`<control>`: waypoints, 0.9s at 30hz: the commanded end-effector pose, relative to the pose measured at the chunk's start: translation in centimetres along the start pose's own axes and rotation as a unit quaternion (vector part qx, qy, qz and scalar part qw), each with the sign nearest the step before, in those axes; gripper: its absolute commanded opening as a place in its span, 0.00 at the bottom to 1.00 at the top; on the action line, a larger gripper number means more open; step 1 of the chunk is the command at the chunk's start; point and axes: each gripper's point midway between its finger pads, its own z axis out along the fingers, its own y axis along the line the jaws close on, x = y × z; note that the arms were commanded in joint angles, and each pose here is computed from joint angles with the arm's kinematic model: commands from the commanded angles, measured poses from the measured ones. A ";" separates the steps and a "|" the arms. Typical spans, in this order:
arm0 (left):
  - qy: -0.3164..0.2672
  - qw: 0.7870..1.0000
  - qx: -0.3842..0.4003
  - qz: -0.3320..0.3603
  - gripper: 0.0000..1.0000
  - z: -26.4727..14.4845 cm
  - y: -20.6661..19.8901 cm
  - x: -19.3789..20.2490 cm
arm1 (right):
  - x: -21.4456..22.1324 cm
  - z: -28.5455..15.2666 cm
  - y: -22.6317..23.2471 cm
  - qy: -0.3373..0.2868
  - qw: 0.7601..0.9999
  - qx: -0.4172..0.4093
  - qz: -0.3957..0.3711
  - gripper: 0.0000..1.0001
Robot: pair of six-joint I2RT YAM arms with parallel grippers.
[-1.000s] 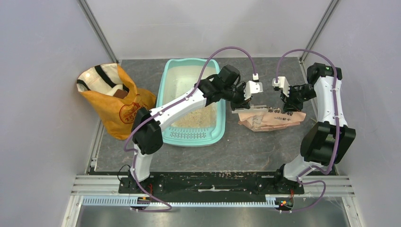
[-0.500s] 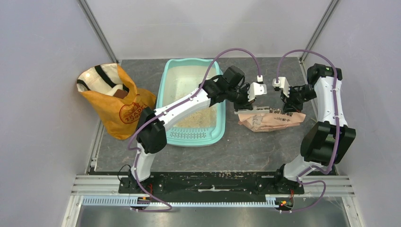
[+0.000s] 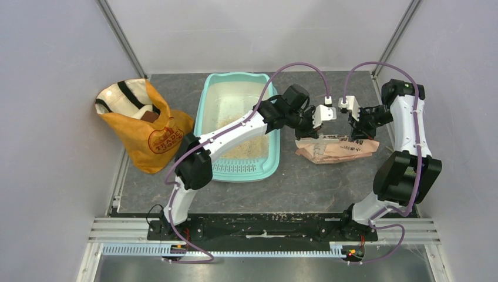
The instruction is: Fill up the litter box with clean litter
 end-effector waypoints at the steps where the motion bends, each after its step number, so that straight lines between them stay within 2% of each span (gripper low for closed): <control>1: -0.025 0.999 -0.002 0.024 0.02 1.0 0.2 -1.9 | -1.5 -0.5 0.8 -0.030 0.999 0.003 -0.013 0.00; 12: -0.035 0.999 0.002 0.020 0.02 1.9 0.1 -1.6 | -1.8 -0.5 1.2 -0.037 0.999 0.000 -0.012 0.00; 27: -0.011 1.000 0.007 0.022 0.02 3.2 -0.3 1.0 | -2.0 -0.8 1.1 -0.040 0.999 -0.001 -0.012 0.00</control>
